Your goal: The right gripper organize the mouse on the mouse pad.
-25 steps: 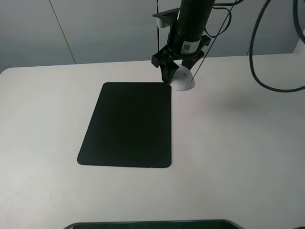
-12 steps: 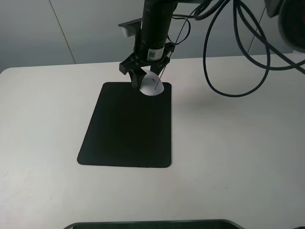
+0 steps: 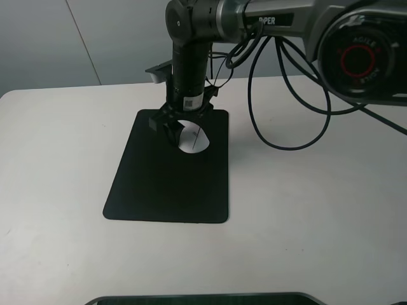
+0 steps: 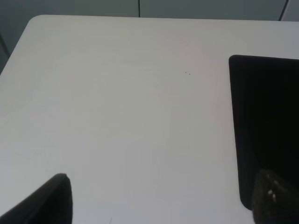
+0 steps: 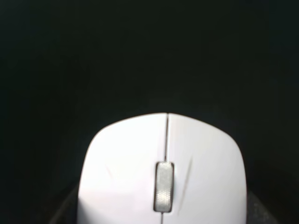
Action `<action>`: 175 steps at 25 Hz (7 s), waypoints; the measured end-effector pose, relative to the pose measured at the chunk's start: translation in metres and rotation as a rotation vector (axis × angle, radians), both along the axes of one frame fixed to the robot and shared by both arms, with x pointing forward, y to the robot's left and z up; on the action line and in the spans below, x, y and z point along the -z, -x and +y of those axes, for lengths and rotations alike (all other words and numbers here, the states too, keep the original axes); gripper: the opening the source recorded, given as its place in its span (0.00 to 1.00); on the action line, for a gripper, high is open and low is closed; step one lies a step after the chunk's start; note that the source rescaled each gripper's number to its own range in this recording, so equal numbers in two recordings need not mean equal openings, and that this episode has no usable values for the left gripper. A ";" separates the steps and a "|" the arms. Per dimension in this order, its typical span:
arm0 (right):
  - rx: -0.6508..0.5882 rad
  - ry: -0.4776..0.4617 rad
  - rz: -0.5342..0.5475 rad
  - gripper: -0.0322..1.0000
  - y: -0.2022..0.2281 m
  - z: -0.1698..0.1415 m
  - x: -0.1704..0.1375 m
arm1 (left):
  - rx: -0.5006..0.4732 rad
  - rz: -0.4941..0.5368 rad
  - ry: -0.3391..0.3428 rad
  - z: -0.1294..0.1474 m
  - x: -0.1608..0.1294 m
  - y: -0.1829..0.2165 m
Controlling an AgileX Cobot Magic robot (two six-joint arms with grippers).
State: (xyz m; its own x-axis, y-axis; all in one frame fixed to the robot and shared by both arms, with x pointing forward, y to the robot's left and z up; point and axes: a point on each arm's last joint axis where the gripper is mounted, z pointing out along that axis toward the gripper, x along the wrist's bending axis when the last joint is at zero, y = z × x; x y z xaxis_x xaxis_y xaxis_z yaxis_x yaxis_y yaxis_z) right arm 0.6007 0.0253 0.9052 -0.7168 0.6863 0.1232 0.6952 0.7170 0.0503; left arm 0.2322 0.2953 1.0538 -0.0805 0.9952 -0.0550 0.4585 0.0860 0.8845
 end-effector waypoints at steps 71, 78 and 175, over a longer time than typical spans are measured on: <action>0.031 -0.089 -0.350 0.99 0.007 -0.042 -0.161 | 0.000 -0.002 0.000 0.000 0.000 0.000; 0.145 -0.053 -0.330 0.99 0.038 -0.113 -0.172 | 0.000 -0.002 0.000 0.000 0.000 0.000; 0.821 -0.343 -0.999 0.99 0.370 -0.318 -0.148 | 0.000 -0.002 0.000 0.000 0.000 0.000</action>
State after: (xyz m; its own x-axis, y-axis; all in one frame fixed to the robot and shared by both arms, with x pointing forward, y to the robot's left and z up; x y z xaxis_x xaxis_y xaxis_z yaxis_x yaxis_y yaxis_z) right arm 0.2310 -0.2932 1.0530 0.0024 0.9991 0.0427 0.4757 -0.0387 0.8788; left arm 0.2322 0.2953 1.0539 -0.0805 0.9952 -0.0550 0.4569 0.0859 0.8853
